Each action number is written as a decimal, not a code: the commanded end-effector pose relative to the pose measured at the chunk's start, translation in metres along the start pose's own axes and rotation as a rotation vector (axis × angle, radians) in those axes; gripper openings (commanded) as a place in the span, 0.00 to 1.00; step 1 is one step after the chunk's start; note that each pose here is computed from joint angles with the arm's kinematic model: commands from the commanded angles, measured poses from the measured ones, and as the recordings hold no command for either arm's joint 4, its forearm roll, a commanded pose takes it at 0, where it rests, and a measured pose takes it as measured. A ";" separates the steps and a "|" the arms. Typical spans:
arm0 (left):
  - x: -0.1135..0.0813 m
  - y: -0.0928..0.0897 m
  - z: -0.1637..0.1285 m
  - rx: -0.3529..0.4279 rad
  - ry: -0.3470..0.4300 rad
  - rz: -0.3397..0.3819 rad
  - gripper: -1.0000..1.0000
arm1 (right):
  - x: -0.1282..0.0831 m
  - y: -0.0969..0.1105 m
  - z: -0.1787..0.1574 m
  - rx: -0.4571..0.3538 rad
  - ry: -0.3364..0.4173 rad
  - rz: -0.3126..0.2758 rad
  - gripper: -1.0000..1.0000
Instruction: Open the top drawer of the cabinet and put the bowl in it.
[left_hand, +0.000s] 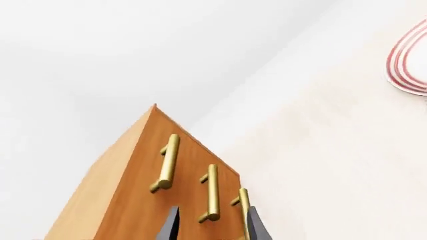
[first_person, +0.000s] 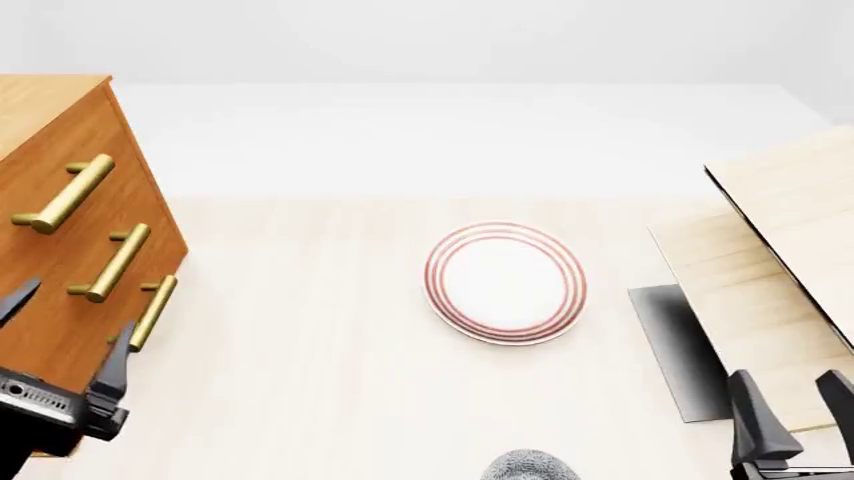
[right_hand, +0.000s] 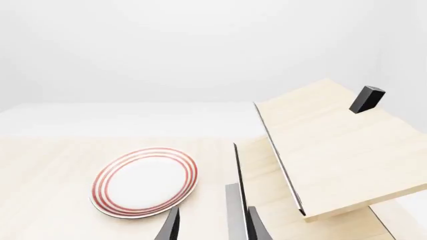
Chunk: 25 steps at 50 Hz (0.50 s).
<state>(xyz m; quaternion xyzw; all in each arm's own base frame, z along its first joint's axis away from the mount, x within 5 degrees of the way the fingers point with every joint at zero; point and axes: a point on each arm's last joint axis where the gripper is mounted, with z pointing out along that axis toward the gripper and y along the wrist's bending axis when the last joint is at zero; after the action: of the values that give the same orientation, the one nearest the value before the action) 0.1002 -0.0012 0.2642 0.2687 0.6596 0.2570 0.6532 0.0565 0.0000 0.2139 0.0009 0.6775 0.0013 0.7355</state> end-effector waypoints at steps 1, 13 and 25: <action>-0.005 0.008 0.008 -0.013 0.019 0.200 1.00 | 0.000 0.000 0.000 0.000 -0.001 -0.001 1.00; -0.009 0.015 0.016 -0.036 0.026 0.360 1.00 | 0.000 0.000 0.000 0.000 -0.001 -0.001 1.00; -0.002 0.013 0.031 -0.050 0.039 0.508 1.00 | 0.000 0.000 0.000 0.000 -0.001 -0.001 1.00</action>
<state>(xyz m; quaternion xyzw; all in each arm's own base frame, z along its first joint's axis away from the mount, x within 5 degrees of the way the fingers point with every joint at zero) 0.1211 0.0037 0.2762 0.3750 0.5996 0.3932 0.5877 0.0565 0.0000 0.2139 0.0009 0.6775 0.0013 0.7355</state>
